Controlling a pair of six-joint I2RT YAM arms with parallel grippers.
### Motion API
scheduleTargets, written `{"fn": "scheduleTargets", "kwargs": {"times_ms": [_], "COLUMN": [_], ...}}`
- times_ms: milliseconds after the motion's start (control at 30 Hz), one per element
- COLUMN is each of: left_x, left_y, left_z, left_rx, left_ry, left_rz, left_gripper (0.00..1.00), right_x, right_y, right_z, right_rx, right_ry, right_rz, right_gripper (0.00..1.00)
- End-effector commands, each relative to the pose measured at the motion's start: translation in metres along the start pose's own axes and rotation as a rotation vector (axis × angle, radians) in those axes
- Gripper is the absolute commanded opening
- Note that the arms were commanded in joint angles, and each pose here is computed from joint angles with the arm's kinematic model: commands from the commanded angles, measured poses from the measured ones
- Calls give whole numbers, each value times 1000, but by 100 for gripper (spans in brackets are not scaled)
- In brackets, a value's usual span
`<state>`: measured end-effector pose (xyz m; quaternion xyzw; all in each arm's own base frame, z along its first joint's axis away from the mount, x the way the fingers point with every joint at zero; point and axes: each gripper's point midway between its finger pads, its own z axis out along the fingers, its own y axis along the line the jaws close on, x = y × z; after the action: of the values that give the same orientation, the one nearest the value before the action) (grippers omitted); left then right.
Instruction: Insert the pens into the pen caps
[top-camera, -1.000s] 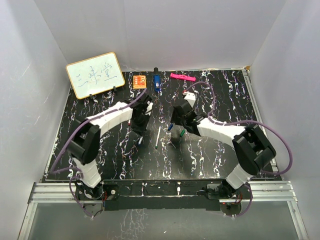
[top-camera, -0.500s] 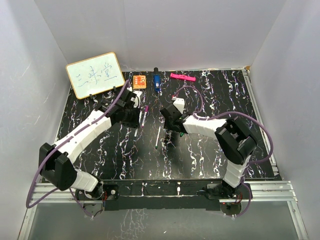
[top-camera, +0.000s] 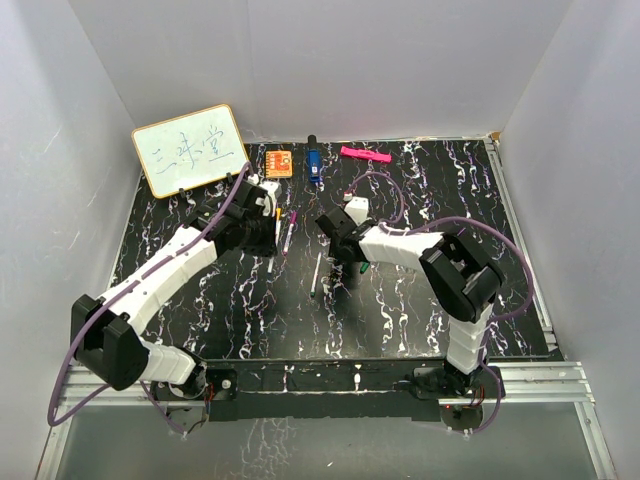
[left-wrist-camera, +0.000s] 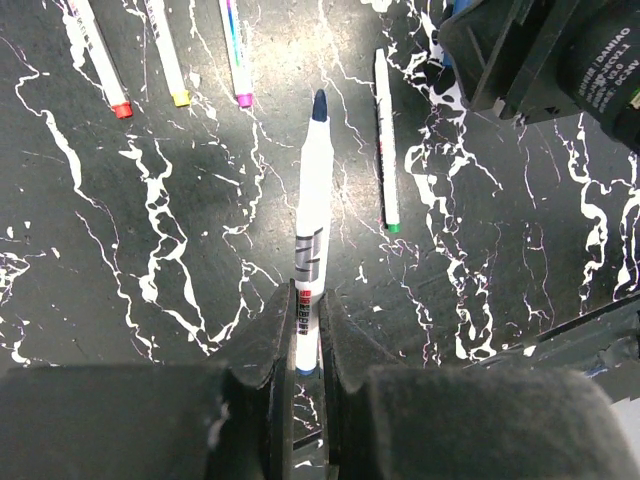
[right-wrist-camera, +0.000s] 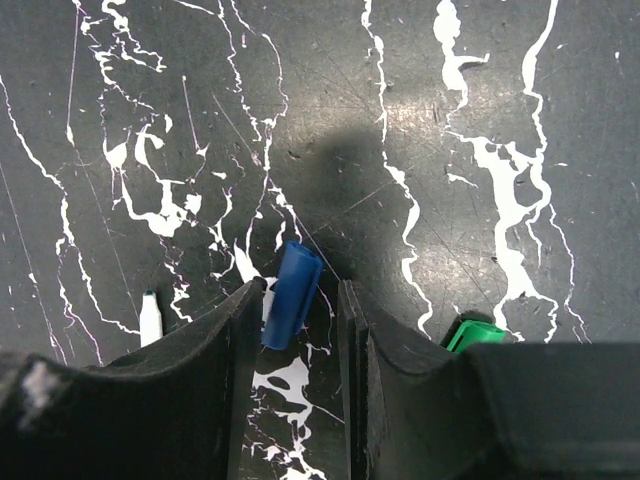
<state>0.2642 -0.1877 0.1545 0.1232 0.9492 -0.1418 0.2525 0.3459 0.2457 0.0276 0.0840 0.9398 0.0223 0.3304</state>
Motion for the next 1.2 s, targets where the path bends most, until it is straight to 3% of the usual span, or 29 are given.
{"fn": "scheduleTargets", "kwargs": {"times_ms": [0, 700, 867, 967, 1167], "left_x": [-3, -13, -16, -15, -13], "left_y": [0, 2, 2, 3, 5], "left_z": [-8, -6, -7, -7, -5], "left_rx": [12, 19, 19, 16, 5], "left_ry": [-34, -60, -67, -65, -57], "left_rz": [-6, -8, -9, -10, -11], "left_gripper": [0, 0, 0, 0, 0], "right_x": [-18, 44, 60, 68, 77], "right_y": [15, -16, -21, -24, -27], "right_z": [1, 7, 12, 15, 12], "right_rx": [-14, 95, 127, 140, 127], "right_ry": [-41, 130, 174, 203, 223], "right_rz": [27, -94, -142, -163, -177], "right_gripper": [34, 29, 17, 0, 0]}}
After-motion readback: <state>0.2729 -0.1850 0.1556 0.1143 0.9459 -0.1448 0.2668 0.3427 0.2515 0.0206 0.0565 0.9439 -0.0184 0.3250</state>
